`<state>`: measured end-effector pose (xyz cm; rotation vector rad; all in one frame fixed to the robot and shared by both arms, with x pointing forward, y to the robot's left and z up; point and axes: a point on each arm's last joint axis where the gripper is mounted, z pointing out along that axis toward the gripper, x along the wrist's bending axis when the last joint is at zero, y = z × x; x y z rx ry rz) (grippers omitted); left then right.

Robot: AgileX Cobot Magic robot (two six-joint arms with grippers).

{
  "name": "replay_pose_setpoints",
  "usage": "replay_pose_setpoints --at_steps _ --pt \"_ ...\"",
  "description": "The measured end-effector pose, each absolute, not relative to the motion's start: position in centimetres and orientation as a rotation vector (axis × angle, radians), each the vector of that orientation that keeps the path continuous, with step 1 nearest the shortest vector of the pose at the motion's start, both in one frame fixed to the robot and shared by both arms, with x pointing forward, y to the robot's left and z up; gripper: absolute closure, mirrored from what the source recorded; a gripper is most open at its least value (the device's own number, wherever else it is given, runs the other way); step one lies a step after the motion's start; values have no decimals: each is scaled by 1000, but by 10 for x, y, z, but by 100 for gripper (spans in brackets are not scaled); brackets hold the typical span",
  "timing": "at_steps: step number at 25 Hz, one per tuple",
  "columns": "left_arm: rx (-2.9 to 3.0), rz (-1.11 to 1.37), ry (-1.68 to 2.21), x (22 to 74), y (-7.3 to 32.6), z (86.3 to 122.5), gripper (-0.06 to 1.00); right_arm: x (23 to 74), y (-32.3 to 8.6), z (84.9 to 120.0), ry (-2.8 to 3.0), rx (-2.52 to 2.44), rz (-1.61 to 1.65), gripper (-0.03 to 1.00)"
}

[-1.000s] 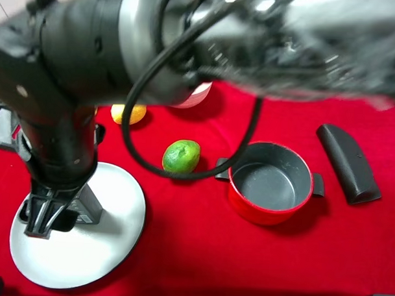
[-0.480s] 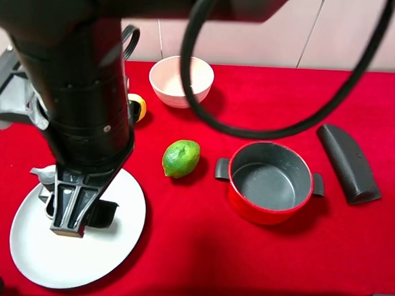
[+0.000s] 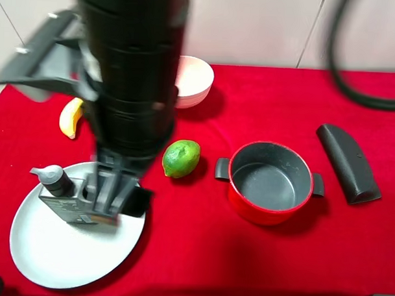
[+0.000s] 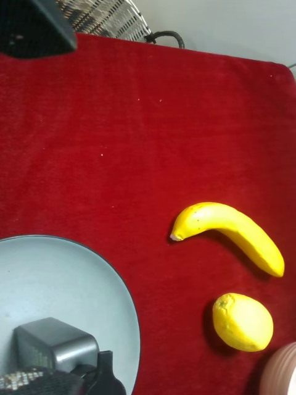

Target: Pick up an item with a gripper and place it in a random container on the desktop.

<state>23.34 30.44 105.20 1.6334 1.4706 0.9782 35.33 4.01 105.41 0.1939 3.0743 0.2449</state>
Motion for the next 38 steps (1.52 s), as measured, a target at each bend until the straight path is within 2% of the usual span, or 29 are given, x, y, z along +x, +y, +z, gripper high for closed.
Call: replay_pose_setpoints --at_steps 19,38 --pt "1633 978 1471 233 304 1052 -4 305 -101 1052 3096 284 177 27" --pt "1633 978 1471 233 304 1052 -4 270 -204 1018 2984 401 583 27"
